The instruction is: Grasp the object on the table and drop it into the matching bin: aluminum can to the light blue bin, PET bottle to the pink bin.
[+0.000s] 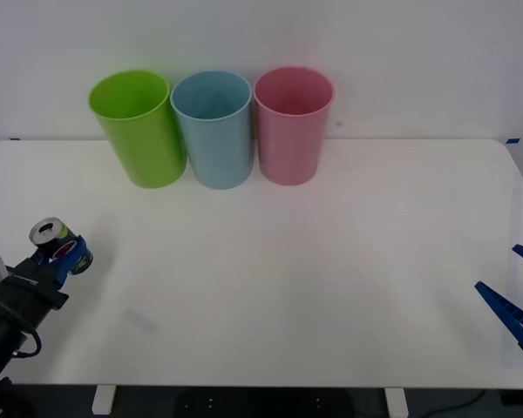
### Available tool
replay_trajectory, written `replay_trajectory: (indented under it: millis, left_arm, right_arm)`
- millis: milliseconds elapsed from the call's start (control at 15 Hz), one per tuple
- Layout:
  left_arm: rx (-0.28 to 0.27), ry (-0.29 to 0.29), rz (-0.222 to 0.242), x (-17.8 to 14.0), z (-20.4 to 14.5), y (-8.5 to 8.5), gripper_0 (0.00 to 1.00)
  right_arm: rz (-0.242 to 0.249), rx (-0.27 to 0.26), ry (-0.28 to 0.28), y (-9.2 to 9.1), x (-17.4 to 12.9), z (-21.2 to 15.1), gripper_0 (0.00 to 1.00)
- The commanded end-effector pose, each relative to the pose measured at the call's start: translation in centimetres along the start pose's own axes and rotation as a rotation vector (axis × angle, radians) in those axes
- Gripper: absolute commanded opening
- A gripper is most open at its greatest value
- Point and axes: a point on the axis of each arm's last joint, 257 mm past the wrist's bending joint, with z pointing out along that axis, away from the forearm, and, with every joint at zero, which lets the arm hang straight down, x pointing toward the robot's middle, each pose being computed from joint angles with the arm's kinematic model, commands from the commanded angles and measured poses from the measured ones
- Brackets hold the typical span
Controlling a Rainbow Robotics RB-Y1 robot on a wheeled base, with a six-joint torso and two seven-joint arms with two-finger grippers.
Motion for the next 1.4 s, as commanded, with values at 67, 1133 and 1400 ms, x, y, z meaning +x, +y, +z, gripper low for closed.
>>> replay_trajectory:
  millis: [67, 1133, 1400]
  left_arm:
    - [0.026, -0.042, 0.015, -2.4, 0.8, -0.9, 0.00]
    - [0.162, -0.185, -0.044, -14.8, 9.4, -6.3, 0.00]
    - [0.199, -0.209, -0.072, -17.3, 12.9, -8.6, 0.00]
  right_arm:
    - [0.000, 0.000, 0.000, 0.0, 0.0, 0.0, 1.00]
    - [0.000, 0.000, 0.000, 0.0, 0.0, 0.0, 1.00]
    - [0.000, 0.000, 0.000, 0.0, 0.0, 0.0, 1.00]
